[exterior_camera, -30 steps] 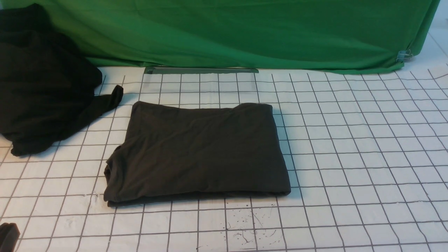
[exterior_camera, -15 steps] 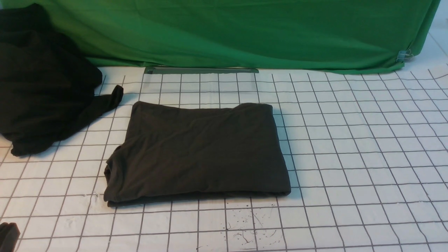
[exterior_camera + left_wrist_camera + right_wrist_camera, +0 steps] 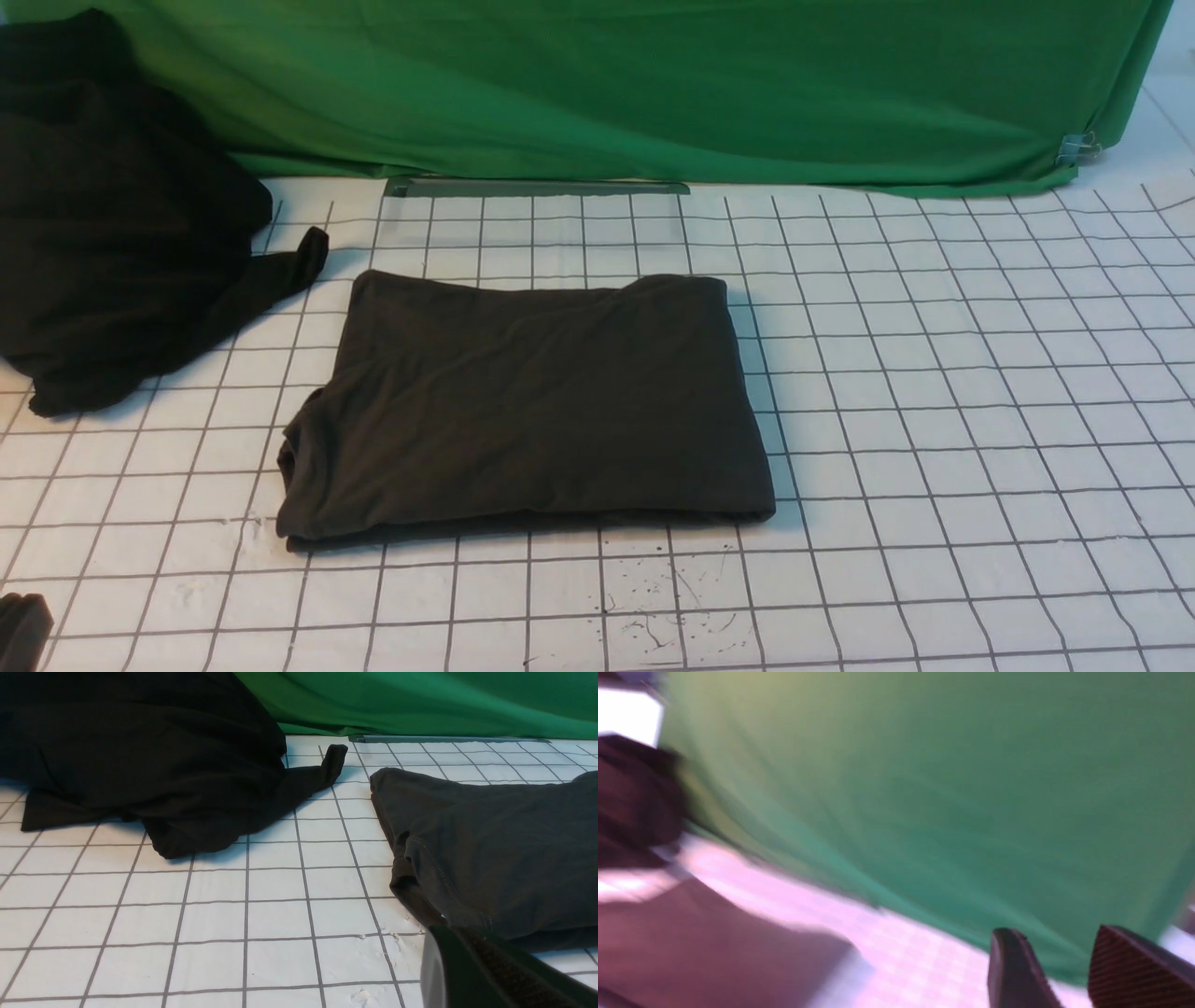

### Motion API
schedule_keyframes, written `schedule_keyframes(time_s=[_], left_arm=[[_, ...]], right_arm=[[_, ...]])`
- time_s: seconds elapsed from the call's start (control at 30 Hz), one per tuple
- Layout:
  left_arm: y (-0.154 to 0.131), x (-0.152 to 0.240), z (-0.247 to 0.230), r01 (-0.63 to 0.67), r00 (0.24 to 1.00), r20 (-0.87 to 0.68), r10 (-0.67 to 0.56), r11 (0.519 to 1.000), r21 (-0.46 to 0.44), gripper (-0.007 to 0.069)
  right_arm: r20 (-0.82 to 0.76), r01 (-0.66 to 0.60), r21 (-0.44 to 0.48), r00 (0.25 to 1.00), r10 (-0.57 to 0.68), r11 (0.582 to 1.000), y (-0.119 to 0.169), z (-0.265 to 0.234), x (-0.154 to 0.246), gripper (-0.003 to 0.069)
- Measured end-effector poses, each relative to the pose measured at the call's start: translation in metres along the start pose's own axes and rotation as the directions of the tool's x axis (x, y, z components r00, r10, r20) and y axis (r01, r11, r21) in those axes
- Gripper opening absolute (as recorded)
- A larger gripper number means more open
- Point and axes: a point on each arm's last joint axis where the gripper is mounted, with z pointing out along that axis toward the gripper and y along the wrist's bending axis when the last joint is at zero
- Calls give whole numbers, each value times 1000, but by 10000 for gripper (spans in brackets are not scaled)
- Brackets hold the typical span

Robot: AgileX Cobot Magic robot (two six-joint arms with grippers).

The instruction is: Fold a long-sleeved shirt over a white checkered tablecloth.

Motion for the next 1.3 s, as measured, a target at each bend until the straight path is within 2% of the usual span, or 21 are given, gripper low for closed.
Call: schedule_keyframes(time_s=[0.1, 0.2, 0.37, 0.5, 0.7, 0.93, 1.3], left_arm=[[0, 0, 0, 0, 1000, 1, 0, 1000, 0, 18], [0, 0, 0, 0, 1000, 1, 0, 1000, 0, 18], [0, 0, 0, 0, 1000, 1, 0, 1000, 0, 18], [0, 0, 0, -1, 1000, 6, 1, 1000, -1, 18], [0, 0, 0, -4, 1000, 5, 4, 1000, -1, 18], [0, 0, 0, -4, 1000, 5, 4, 1000, -1, 18], [0, 0, 0, -4, 1000, 5, 4, 1000, -1, 18]], right_arm=[[-92, 45, 93, 995, -36, 995, -2, 2, 24, 241], [-225, 82, 204, 974, -35, 975, -4, 2, 68, 241], [-311, 83, 249, 950, -2, 965, 2, -7, 114, 242], [-294, 46, 262, 955, 34, 964, 3, -9, 115, 242], [-255, -86, 280, 954, 160, 956, 4, -8, 115, 242], [-257, -76, 222, 957, 134, 972, 7, -8, 114, 242], [-257, -75, 236, 957, 136, 969, 6, -8, 114, 242]])
